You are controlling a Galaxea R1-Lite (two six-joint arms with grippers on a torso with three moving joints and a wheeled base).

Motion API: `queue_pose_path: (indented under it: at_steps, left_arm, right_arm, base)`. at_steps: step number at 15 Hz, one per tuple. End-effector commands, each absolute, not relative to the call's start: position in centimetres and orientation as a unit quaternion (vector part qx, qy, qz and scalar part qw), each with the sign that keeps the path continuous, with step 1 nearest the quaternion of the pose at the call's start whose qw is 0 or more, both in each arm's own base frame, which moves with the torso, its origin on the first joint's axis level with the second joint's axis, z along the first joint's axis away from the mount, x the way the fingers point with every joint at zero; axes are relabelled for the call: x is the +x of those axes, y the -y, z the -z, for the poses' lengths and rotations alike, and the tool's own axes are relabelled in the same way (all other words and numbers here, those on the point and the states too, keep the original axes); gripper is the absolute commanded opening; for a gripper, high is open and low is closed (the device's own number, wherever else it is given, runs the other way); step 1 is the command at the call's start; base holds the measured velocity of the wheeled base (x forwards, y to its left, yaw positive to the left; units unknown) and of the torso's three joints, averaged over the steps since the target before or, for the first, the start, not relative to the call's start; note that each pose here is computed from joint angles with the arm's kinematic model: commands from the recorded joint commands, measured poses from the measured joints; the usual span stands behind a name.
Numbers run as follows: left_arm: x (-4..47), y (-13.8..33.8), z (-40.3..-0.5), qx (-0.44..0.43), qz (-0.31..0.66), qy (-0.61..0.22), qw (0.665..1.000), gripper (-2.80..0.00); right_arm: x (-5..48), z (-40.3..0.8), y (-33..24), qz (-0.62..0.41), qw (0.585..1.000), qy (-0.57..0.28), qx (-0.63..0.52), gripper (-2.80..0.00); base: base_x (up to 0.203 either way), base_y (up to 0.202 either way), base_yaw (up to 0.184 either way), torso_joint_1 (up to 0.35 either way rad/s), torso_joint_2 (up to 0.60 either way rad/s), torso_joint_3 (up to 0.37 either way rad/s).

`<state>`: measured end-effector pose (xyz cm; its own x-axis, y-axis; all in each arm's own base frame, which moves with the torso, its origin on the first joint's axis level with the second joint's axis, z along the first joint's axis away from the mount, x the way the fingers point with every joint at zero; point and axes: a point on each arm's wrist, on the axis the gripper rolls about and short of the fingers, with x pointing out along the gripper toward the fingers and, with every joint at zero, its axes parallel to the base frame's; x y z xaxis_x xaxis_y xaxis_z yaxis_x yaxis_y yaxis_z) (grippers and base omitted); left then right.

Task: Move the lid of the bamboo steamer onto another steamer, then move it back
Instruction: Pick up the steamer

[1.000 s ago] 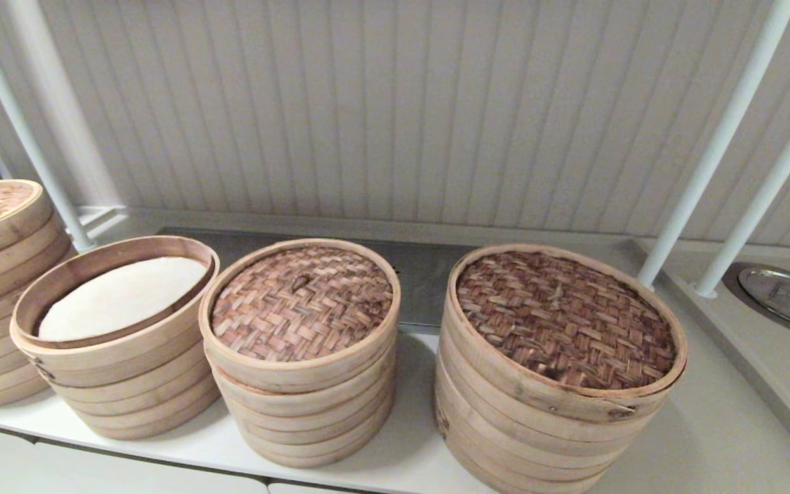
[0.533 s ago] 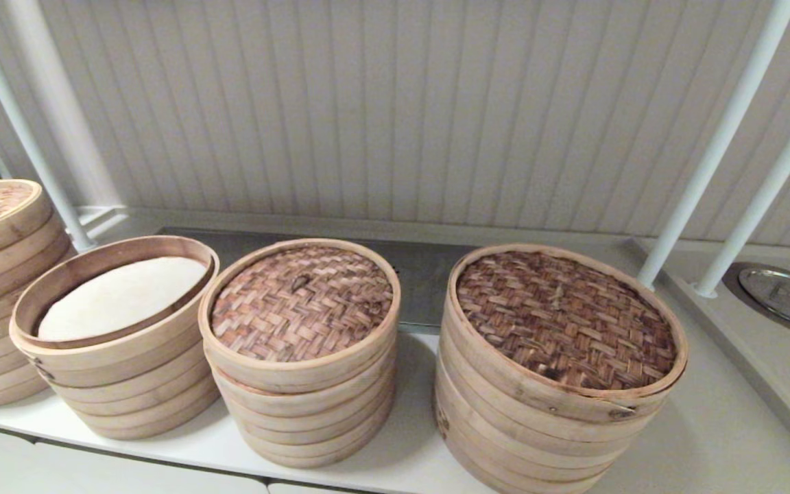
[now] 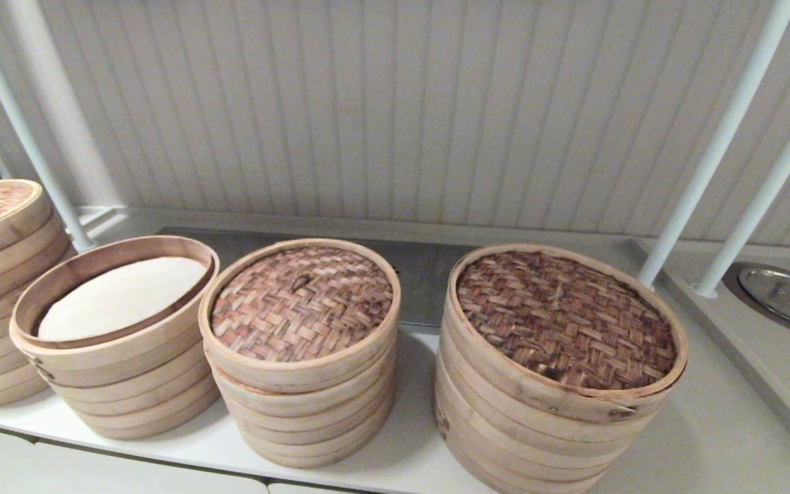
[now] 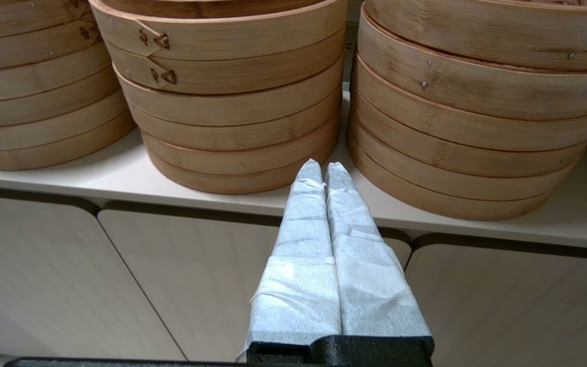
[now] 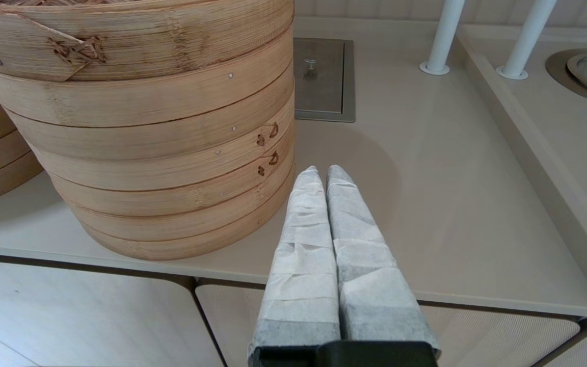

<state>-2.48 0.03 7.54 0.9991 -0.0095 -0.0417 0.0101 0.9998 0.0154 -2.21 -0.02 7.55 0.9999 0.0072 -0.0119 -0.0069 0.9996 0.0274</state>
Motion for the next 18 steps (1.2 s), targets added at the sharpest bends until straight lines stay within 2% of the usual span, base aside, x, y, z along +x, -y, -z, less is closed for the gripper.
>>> queue_pose_path:
  at_steps: [1,6,11,15,18]
  left_arm:
    - [-2.5,0.0,-7.5,0.01,0.004,-0.022,1.0,-2.8]
    - [-2.9,0.0,-8.8,0.035,0.007,-0.029,0.999,-2.8]
    - [-2.5,0.0,-18.6,0.024,0.024,-0.045,0.998,-2.8]
    - [2.1,0.2,-24.4,0.008,0.04,-0.093,0.995,-2.8]
    - [8.6,0.5,-28.4,-0.004,0.083,-0.142,0.986,-2.8]
  right_arm:
    - [-2.2,-7.5,0.0,-0.004,1.0,-0.006,0.014,-2.8]
    - [-2.2,-7.5,0.0,-0.004,1.0,-0.006,0.014,-2.8]
    - [-2.2,-7.5,0.0,-0.004,1.0,-0.006,0.014,-2.8]
    - [-2.2,-7.5,0.0,-0.004,1.0,-0.006,0.014,-2.8]
    - [-2.2,-7.6,0.0,-0.004,1.0,-0.005,0.014,-2.8]
  base:
    - [0.0,0.0,0.0,0.0,0.0,0.0]
    - [0.0,0.0,0.0,0.0,0.0,0.0]
    - [0.0,0.0,0.0,0.0,0.0,0.0]
    - [0.0,0.0,0.0,0.0,0.0,0.0]
    - [0.0,0.0,0.0,0.0,0.0,0.0]
